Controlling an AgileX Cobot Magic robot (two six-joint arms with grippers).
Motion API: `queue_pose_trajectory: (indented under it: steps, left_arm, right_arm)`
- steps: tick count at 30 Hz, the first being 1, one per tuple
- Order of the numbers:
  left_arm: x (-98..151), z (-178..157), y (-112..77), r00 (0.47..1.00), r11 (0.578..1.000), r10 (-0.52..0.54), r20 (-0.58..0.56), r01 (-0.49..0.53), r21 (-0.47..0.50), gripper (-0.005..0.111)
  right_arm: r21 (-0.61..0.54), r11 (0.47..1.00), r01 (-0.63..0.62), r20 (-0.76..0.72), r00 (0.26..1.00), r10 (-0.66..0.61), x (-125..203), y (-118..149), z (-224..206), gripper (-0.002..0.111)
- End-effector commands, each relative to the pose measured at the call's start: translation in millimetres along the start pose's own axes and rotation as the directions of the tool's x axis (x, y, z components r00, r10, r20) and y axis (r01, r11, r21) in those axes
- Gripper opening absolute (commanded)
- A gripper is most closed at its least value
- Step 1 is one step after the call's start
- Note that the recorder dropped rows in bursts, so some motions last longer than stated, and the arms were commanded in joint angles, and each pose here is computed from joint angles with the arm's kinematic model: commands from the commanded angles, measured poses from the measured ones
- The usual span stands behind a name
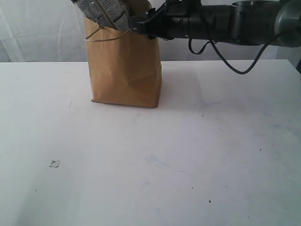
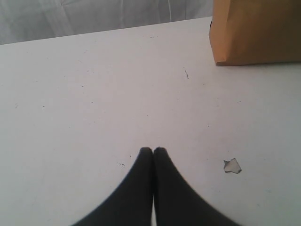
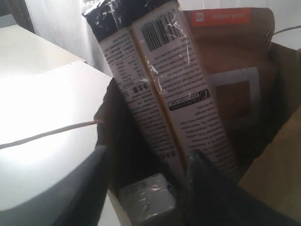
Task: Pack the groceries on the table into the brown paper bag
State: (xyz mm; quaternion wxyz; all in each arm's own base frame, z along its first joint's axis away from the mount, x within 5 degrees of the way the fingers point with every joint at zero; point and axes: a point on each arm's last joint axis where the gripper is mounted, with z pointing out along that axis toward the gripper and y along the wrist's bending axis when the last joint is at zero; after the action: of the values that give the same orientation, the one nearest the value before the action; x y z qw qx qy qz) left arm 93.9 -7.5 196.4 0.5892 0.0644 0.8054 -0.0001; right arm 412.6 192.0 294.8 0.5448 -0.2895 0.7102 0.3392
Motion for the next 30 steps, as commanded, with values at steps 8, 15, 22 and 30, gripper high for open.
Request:
queue_pose_trajectory:
  steps: [8,15,22,30]
  left_arm:
    - [1.8,-0.5,0.0,1.0,1.0,0.017,0.0,-0.017,-0.002,0.0]
    - [-15.6,-2.3,7.8,0.999,0.997,0.017,0.051,-0.013,-0.077,0.0]
    - [-69.1,-13.2,14.0,0.978,0.994,0.018,0.209,0.005,-0.111,0.0]
    - [-102.6,-28.1,31.8,0.95,0.959,0.021,0.312,0.07,-0.276,0.0]
  right_arm:
    - [0.002,0.999,-0.042,0.053,0.998,0.042,-24.6,8.7,-12.8,0.051]
    - [0.143,0.987,0.07,0.036,0.996,-0.076,-61.9,18.7,-48.1,0.039]
    - [0.271,0.932,0.241,-0.093,0.97,-0.224,-90.8,32.5,-94.8,0.019]
    - [0.473,0.803,0.362,-0.296,0.924,-0.242,-109.8,27.3,-163.6,0.0]
